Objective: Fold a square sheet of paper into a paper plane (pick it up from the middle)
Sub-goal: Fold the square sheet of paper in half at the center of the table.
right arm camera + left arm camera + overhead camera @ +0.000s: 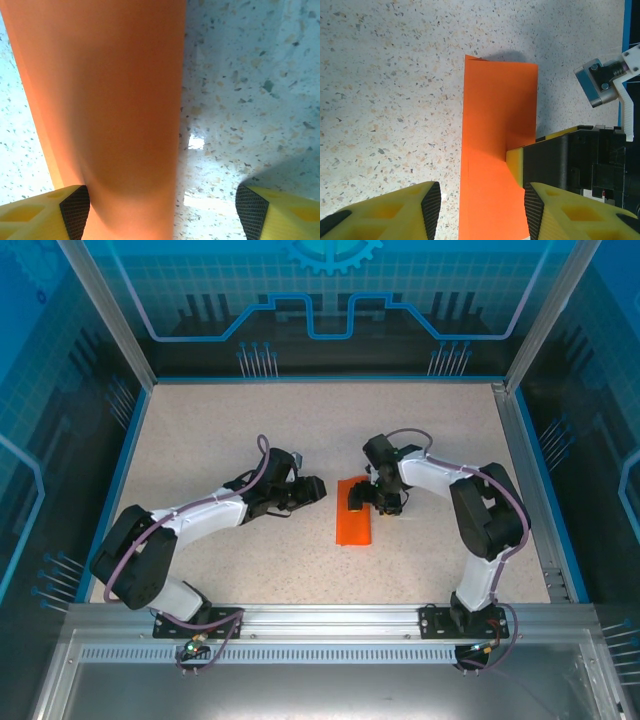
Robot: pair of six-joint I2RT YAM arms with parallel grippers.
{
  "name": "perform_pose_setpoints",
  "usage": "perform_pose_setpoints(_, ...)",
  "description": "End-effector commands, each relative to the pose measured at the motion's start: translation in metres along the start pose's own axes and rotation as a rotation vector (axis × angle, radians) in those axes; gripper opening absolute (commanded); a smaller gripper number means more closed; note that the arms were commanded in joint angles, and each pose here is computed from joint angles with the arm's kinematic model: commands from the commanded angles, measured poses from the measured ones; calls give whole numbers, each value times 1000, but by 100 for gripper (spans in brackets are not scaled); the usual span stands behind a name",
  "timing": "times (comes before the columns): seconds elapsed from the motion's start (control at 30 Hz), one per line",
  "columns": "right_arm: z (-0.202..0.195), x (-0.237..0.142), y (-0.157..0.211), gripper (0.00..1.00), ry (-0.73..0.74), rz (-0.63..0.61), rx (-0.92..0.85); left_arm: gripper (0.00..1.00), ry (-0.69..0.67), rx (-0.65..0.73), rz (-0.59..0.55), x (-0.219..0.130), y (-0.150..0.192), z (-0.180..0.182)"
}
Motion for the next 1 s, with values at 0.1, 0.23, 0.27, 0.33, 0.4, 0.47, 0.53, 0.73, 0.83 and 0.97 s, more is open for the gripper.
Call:
perform_pose_setpoints(0.1,2,17,2,83,6,44,20,51,-19,16,32,3,7,5)
perform_pose_setpoints(0.23,1,18,1,86,16,44,35,51,-13,14,50,8,7,4)
perform_pose_setpoints(0.27,1,18,0,87,15,42,38,50,-14,11,55,9,7,4)
perform_pose_setpoints(0.33,2,20,-1,87,17,50,31,50,-10,5,61,12,7,4)
perform_pose_setpoints(0.4,1,22,-1,87,39,57,26,49,-7,4,69,14,7,3)
perform_pose_setpoints(0.47,-2,25,0,89,59,73,25,49,-7,1,73,14,7,3)
perform_pose_setpoints(0.53,-5,28,1,92,75,76,29,49,-11,2,76,15,7,4)
perform_pose_setpoints(0.73,-6,34,2,92,81,93,21,48,-11,1,84,17,7,4)
perform_pose_setpoints(0.83,-8,36,2,92,93,98,23,47,-10,3,91,18,7,3)
perform_pose_setpoints(0.97,-11,39,2,91,100,102,27,46,-8,3,94,19,6,2)
Point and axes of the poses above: each hand's point on the last joint's axis, 136 mm out from that joint toward the fingers, its own x axis out along the fingers, its own z axis along the line the jaws close on, y = z × x, the point moved 7 cm from there along -x, back along the fingers, and after that the axes turned 2 degrees about -x, right-handed, at the moved point
